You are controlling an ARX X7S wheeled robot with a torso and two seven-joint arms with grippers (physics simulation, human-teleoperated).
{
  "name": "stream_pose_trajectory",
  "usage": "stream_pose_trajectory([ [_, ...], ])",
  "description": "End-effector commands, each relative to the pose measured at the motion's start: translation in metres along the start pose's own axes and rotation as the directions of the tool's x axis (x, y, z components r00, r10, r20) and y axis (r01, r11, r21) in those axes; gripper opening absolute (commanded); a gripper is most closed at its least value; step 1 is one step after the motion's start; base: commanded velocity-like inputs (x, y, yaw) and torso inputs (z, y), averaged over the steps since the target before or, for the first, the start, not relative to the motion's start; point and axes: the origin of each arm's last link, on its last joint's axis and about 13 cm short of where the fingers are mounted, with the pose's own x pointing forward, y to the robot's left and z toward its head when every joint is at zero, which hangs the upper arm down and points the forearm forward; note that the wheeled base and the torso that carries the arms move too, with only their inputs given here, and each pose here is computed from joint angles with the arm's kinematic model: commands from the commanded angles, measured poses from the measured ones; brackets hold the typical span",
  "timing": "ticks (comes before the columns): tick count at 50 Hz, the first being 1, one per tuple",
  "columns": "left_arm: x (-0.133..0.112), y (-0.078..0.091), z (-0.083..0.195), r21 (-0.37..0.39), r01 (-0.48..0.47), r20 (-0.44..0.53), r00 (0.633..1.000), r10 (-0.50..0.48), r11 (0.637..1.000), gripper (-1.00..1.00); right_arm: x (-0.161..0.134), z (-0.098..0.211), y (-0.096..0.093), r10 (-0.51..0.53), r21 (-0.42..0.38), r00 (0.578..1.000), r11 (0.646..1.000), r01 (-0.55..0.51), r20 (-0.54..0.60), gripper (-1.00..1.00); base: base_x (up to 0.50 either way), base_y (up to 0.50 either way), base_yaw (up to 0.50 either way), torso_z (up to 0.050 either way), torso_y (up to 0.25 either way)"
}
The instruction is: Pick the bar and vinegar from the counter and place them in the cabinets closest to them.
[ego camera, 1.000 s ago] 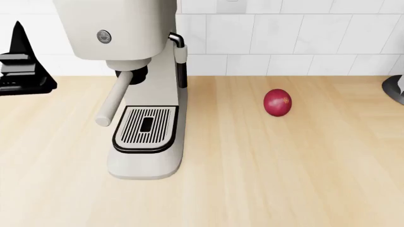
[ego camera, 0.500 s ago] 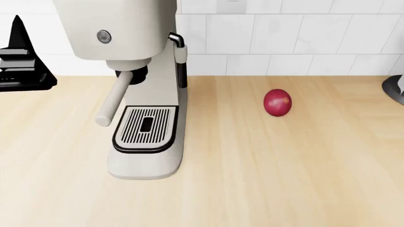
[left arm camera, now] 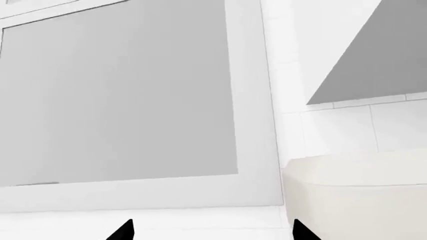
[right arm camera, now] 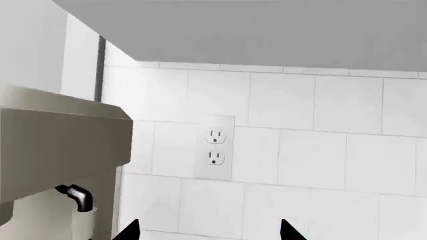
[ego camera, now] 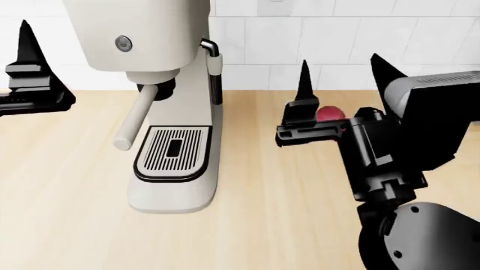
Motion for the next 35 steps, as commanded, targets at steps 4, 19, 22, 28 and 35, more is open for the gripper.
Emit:
stream_pose_trajectory([
  [4,-0.031,-0.017,-0.033,-0.035,0.023,-0.067,0.997,-0.025,0.999,1.0,-0.02,-0.067,-0.013,-0.031,-0.039,0.999,0.999,0.031,-0.019,1.0,0.0,0.0,0.0,0.0,-0.016],
  [19,-0.057,-0.032,-0.053,-0.084,0.054,-0.087,0.994,-0.061,0.995,1.0,-0.022,-0.091,-0.008,-0.036,0.082,0.998,0.996,0.04,-0.058,1.0,-0.26,0.11,0.0,0.0,-0.017],
  [22,-0.058,-0.035,-0.058,-0.094,0.067,-0.09,0.993,-0.075,0.993,1.0,-0.02,-0.092,-0.007,-0.037,0.08,0.997,0.996,0.042,-0.064,1.0,-0.34,0.17,0.0,0.0,-0.003],
  [28,-0.057,-0.041,-0.063,-0.122,0.077,-0.098,0.991,-0.09,0.989,1.0,-0.02,-0.093,-0.006,-0.04,0.071,0.997,0.996,0.045,-0.062,1.0,-0.35,0.17,0.0,0.0,0.0],
  [35,-0.058,-0.046,-0.067,-0.125,0.098,-0.103,0.988,-0.111,0.987,1.0,-0.022,-0.092,-0.005,-0.051,0.055,0.998,0.997,0.053,-0.029,1.0,-0.31,0.26,0.0,0.0,0.0],
])
